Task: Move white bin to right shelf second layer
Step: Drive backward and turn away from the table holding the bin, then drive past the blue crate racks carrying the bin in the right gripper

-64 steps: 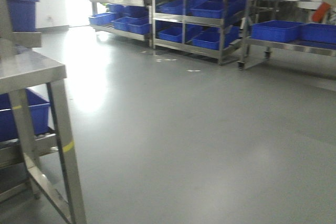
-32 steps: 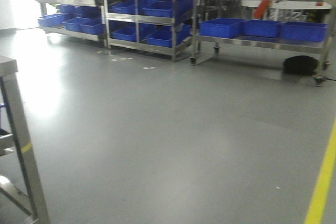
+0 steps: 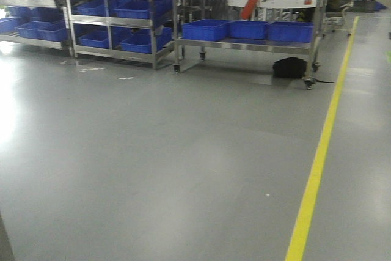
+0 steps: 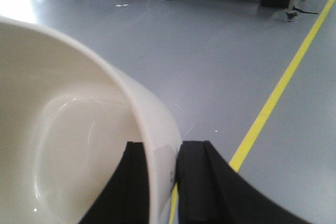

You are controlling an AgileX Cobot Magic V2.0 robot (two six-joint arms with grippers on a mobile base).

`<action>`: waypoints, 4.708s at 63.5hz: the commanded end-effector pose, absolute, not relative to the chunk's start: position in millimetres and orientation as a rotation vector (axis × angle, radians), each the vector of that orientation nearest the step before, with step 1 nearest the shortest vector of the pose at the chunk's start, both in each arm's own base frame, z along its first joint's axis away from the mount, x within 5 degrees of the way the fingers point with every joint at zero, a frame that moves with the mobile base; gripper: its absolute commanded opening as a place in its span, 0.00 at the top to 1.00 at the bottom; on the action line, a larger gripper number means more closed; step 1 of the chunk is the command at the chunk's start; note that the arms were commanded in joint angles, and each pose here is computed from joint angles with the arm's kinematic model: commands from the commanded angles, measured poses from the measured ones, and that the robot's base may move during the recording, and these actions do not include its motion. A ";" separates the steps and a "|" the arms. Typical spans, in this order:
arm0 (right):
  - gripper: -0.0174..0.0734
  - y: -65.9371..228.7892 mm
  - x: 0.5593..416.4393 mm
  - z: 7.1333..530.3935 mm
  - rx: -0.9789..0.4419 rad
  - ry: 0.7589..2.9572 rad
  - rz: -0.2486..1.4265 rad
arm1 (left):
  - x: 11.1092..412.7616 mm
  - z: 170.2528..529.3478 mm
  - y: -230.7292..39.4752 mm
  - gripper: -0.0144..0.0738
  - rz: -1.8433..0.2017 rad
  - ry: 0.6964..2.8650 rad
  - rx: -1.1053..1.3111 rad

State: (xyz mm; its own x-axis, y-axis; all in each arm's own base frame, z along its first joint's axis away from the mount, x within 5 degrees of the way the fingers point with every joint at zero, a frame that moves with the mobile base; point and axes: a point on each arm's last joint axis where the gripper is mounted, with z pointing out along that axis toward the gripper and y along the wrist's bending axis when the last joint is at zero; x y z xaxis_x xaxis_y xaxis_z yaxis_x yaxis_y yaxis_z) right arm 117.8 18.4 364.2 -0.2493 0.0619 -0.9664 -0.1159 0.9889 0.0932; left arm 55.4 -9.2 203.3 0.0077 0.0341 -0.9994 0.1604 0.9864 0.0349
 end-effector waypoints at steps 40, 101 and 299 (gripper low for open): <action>0.75 19.1 121.0 380.7 -0.050 1.701 0.171 | 55.7 199.4 -9.0 0.74 -0.109 1.501 0.140; 0.75 19.1 121.0 380.7 -0.050 1.701 0.171 | 55.7 199.4 -9.0 0.74 -0.109 1.501 0.140; 0.75 19.1 120.9 380.8 -0.050 1.701 0.171 | 55.7 199.4 -9.0 0.74 -0.109 1.501 0.140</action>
State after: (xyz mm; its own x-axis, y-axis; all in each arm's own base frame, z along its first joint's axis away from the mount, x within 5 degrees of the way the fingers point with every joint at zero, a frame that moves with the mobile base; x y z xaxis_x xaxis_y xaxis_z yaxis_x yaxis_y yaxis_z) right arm 120.2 18.9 363.0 -0.2590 0.0600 -0.9640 -0.1149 0.9891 0.0924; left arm 55.4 -9.2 203.3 0.0077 0.0341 -0.9994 0.1604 0.9864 0.0349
